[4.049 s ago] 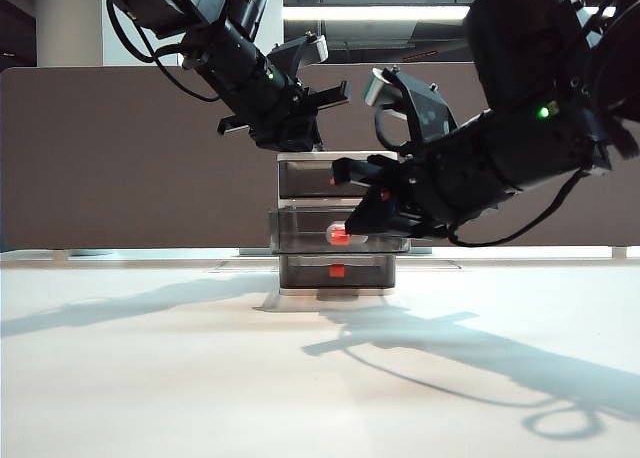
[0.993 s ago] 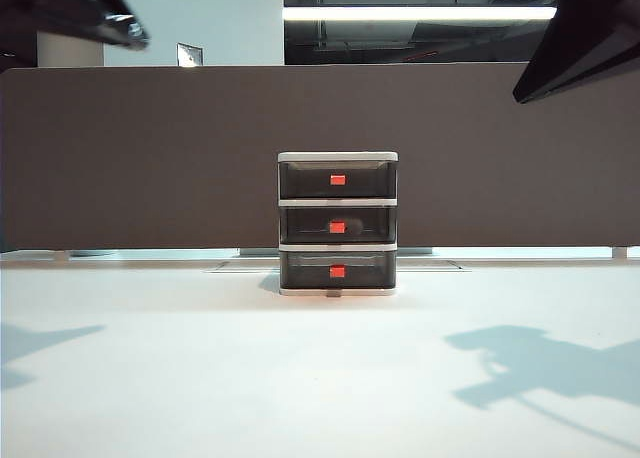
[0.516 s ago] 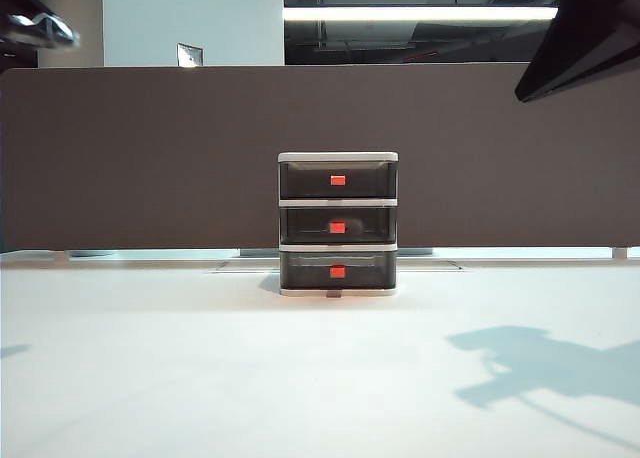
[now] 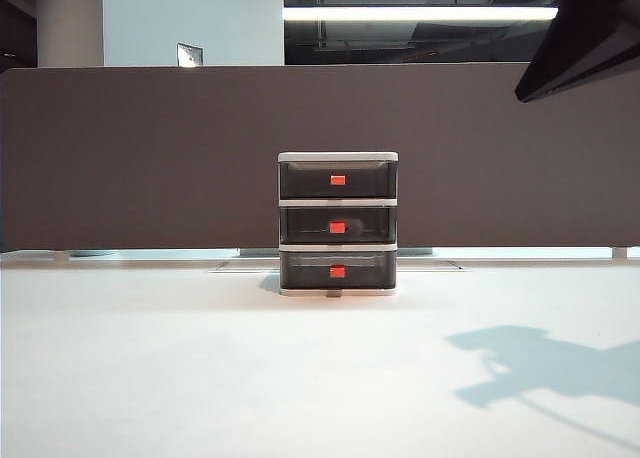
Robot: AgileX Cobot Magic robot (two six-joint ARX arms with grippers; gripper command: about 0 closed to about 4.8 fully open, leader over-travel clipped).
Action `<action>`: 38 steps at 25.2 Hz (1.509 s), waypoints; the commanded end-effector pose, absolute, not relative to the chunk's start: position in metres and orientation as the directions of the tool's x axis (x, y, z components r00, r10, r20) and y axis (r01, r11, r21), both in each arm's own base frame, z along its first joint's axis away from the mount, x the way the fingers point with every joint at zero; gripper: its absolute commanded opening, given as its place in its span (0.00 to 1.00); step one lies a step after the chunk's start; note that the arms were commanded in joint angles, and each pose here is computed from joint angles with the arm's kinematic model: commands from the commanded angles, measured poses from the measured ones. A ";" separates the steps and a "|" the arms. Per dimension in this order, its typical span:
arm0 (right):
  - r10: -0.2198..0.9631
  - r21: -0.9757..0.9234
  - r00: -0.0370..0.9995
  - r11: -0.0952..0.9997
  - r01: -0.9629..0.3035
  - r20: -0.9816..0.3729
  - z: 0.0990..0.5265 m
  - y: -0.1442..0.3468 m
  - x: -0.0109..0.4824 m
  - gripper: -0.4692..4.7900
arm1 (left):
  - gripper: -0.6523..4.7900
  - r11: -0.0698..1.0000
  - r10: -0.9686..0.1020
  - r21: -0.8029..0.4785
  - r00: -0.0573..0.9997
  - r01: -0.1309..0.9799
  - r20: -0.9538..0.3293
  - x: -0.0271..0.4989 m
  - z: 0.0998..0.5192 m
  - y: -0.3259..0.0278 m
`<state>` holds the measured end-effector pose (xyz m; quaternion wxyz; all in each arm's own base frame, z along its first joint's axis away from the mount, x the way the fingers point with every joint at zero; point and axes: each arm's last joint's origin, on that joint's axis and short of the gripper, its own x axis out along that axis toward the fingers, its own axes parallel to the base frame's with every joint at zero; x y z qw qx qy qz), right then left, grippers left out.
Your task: Pick up the earphone case on the table, open the lid, insert the wireless earphone on the table into it, close the lid, put the earphone case into the second layer of the drawer, and finally close the drawer.
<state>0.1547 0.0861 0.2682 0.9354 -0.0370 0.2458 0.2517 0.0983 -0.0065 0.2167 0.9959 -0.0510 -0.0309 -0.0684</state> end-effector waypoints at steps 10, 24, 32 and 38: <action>0.461 0.052 0.761 0.868 -0.494 -0.457 0.272 0.087 0.155 0.08 | 0.11 0.994 -0.057 -0.089 0.992 0.067 0.116 0.094 0.188 0.001; 0.461 0.052 0.762 0.868 -0.494 -0.455 0.272 0.087 0.155 0.08 | 0.11 0.998 -0.056 0.015 0.997 0.056 0.050 0.098 0.169 0.001; 0.461 0.052 0.762 0.868 -0.494 -0.455 0.272 0.087 0.155 0.08 | 0.11 0.998 -0.056 0.016 0.997 0.055 0.051 0.098 0.169 0.001; 0.461 0.052 0.762 0.868 -0.494 -0.455 0.272 0.087 0.155 0.08 | 0.11 0.998 -0.056 0.016 0.997 0.055 0.051 0.098 0.169 0.001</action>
